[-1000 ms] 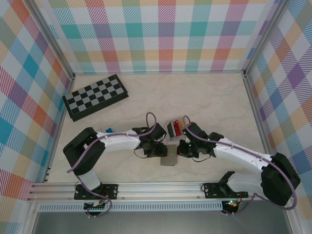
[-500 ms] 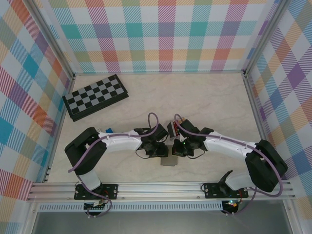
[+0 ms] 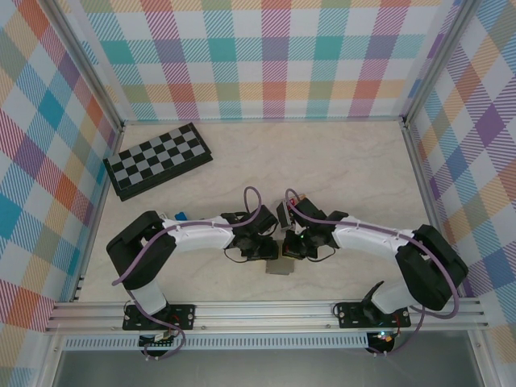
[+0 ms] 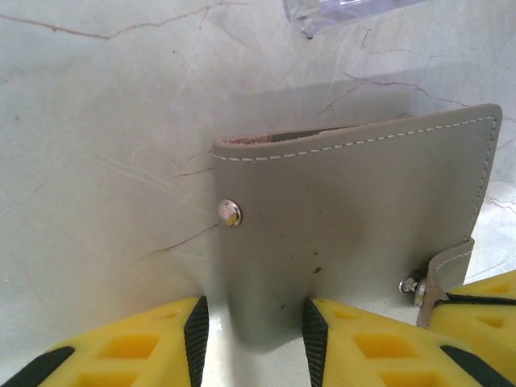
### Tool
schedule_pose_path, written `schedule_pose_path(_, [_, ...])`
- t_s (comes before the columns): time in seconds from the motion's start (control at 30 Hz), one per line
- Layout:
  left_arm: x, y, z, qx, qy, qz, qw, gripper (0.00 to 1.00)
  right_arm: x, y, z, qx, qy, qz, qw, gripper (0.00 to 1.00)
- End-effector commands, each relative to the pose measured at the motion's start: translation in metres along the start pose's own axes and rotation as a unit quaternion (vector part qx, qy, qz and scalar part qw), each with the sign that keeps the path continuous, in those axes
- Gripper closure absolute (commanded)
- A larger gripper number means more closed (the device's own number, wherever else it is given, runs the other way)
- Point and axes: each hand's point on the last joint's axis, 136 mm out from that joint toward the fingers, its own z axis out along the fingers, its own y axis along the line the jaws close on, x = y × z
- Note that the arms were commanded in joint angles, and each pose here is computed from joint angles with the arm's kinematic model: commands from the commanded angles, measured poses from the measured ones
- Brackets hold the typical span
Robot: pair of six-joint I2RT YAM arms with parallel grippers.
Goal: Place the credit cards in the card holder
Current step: Close the button on the card holder, then reset both arms
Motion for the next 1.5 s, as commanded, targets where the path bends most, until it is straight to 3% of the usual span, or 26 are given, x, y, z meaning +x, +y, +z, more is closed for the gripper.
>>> schedule_pose_path(0.0, [0.012,0.008,0.009,-0.016,0.009,0.004,1.0,0.62,0.004,0.001,0.003,-0.005,0.013,0.002,1.0,1.0])
schedule_pose_path(0.6, [0.012,0.01,0.007,-0.017,0.004,0.001,1.0,0.63,0.014,-0.026,0.025,0.023,0.033,0.024,0.999,0.99])
schedule_pose_path(0.77, [0.0,0.005,-0.012,-0.002,-0.047,-0.001,0.999,0.6,-0.006,0.008,-0.015,-0.02,-0.037,-0.025,0.999,0.8])
schedule_pose_path(0.87, [-0.014,0.005,-0.044,0.0,-0.11,0.005,0.994,0.54,-0.024,0.005,-0.059,0.018,-0.123,-0.051,0.991,0.62])
schedule_pose_path(0.9, [-0.019,0.009,-0.057,-0.009,-0.137,0.007,0.991,0.52,-0.032,-0.003,-0.076,0.048,-0.16,-0.059,0.984,0.52])
schedule_pose_path(0.97, [-0.03,0.023,-0.085,-0.04,-0.195,0.015,0.98,0.43,-0.048,-0.036,-0.116,0.146,-0.243,-0.042,0.958,0.35])
schedule_pose_path(1.07, [-0.048,0.059,-0.142,-0.113,-0.295,0.022,0.949,0.32,-0.07,-0.077,-0.183,0.276,-0.37,-0.042,0.886,0.17])
schedule_pose_path(1.1, [-0.052,0.077,-0.162,-0.145,-0.326,0.019,0.934,0.23,-0.077,-0.088,-0.204,0.308,-0.411,-0.042,0.857,0.07])
schedule_pose_path(1.17, [-0.059,0.112,-0.2,-0.197,-0.384,0.003,0.902,0.13,-0.094,-0.099,-0.222,0.334,-0.456,-0.06,0.823,0.01])
schedule_pose_path(1.2, [-0.06,0.132,-0.218,-0.222,-0.412,-0.012,0.884,0.03,-0.102,-0.108,-0.225,0.343,-0.468,-0.065,0.811,0.0])
schedule_pose_path(1.3, [-0.066,0.18,-0.247,-0.25,-0.462,-0.041,0.85,0.0,-0.124,-0.13,-0.227,0.358,-0.491,-0.072,0.791,0.0])
schedule_pose_path(1.4, [-0.07,0.228,-0.264,-0.285,-0.502,-0.09,0.812,0.0,-0.142,-0.152,-0.216,0.356,-0.487,-0.081,0.794,0.0])
schedule_pose_path(1.47, [-0.075,0.249,-0.267,-0.295,-0.527,-0.113,0.789,0.0,-0.152,-0.162,-0.201,0.321,-0.488,-0.078,0.808,0.0])
